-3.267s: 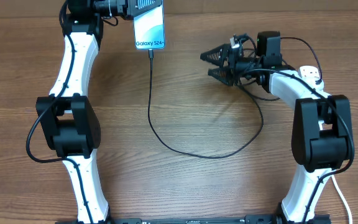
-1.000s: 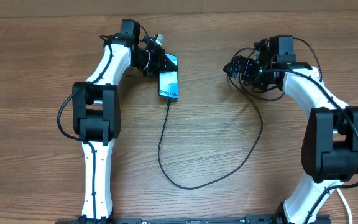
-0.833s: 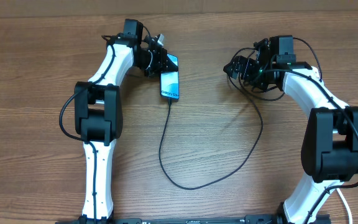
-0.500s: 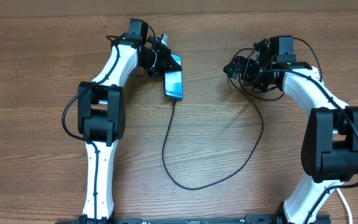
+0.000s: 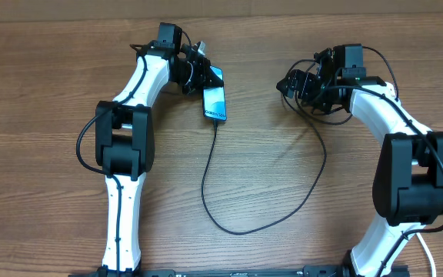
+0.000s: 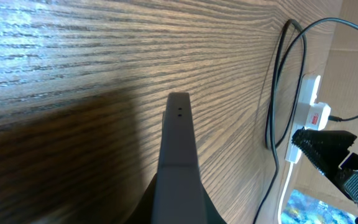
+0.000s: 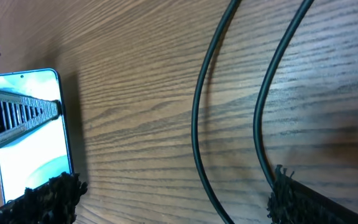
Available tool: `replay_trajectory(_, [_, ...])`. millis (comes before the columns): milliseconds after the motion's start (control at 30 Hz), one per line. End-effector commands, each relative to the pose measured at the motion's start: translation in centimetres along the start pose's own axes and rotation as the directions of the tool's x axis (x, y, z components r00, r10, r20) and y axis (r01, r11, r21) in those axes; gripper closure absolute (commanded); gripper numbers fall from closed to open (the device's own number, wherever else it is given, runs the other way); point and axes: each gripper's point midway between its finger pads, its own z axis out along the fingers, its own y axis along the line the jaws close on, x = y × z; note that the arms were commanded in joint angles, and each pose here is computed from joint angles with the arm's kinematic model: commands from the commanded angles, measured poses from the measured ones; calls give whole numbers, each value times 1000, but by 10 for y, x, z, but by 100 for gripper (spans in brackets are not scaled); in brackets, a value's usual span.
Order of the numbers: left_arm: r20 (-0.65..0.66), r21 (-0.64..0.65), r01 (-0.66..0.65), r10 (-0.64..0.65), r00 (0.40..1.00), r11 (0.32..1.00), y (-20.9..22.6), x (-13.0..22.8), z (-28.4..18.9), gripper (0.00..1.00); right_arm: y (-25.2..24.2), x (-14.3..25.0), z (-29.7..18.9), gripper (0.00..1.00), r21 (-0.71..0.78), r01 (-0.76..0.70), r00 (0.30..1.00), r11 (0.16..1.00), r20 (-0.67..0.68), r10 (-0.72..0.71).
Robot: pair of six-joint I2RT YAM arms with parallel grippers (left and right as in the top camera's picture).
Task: Plug charger to phone and switch on socket
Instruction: 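Lower the plugged phone toward the table with the left gripper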
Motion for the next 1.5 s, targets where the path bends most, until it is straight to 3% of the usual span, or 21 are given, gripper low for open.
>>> replay_trajectory(0, [-3,11,6,-6,1000,1000,-4,-1,2,96,9,-7,-10,0,-4,31,999,1000,29,-31])
replay_trajectory(1167, [-25,-24,44,-44,999,999,18,5,15,96,9,-7,-10,0,-3,30,999,1000,28,-30])
replay_trajectory(1467, [-25,-24,44,-44,999,999,18,5,15,88,9,-7,-10,0,-3,30,999,1000,28,-30])
